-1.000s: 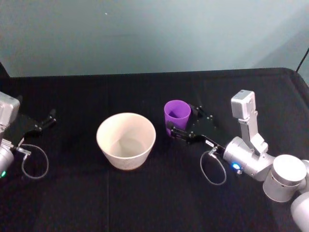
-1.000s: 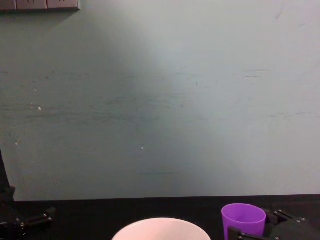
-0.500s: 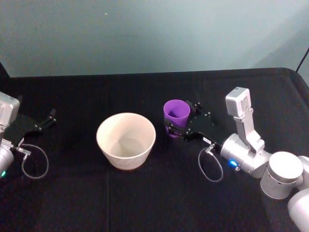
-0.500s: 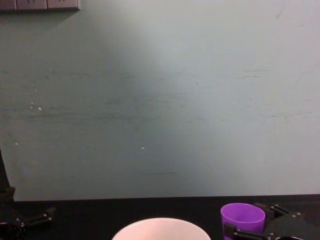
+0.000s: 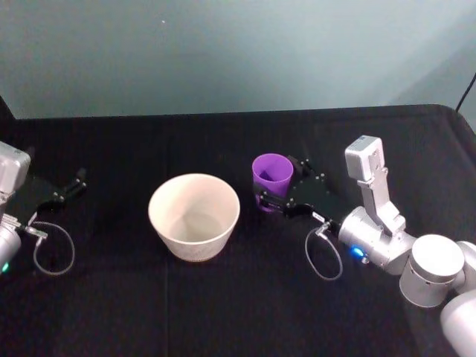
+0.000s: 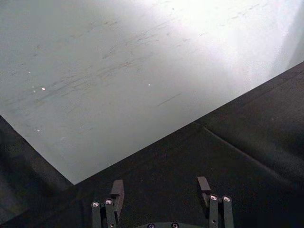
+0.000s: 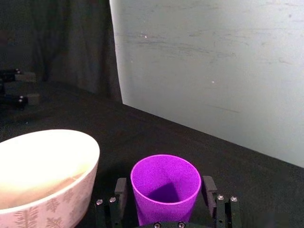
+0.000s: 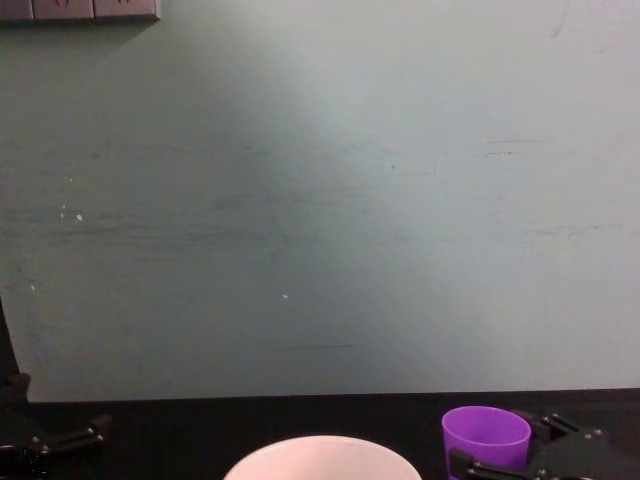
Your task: Pick up the cup and pour the mung beans from the cup into the bowl.
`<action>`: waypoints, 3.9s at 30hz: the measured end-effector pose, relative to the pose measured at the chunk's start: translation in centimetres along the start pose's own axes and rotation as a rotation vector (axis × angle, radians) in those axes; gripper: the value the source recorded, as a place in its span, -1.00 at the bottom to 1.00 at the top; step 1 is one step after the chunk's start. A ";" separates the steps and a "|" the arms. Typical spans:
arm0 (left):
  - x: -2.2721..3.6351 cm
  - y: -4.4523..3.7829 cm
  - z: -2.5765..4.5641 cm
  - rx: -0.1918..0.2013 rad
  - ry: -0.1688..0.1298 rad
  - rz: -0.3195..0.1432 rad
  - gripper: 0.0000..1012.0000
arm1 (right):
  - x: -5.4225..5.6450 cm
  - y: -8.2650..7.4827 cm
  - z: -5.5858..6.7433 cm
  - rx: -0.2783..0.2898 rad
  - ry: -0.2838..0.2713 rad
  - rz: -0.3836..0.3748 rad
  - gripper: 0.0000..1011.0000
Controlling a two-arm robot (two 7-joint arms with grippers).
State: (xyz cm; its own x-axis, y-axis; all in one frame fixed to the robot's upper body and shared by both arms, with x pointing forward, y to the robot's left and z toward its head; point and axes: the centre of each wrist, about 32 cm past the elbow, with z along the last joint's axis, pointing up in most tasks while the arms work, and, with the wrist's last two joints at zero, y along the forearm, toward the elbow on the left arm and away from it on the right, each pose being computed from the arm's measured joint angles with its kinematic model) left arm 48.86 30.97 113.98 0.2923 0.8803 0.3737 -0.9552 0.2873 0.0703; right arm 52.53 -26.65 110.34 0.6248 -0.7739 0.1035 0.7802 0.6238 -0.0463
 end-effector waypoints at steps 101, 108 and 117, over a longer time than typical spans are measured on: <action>0.00 0.00 0.00 0.000 0.000 0.000 0.98 | 1.1 -5.2 11.6 0.131 0.026 0.075 0.42; 0.00 0.00 0.00 0.000 0.000 0.000 0.98 | 1.1 -5.2 11.6 0.132 0.025 0.074 0.42; 0.00 0.00 0.00 0.000 0.000 0.000 0.98 | 1.1 -5.2 11.6 0.132 0.024 0.073 0.42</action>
State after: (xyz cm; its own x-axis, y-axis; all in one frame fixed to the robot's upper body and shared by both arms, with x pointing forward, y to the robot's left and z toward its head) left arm 48.86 30.97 113.98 0.2922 0.8803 0.3737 -0.9553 0.2873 0.0702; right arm 48.83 -29.50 122.24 0.6816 -0.7273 0.0804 0.7231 0.6863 0.0780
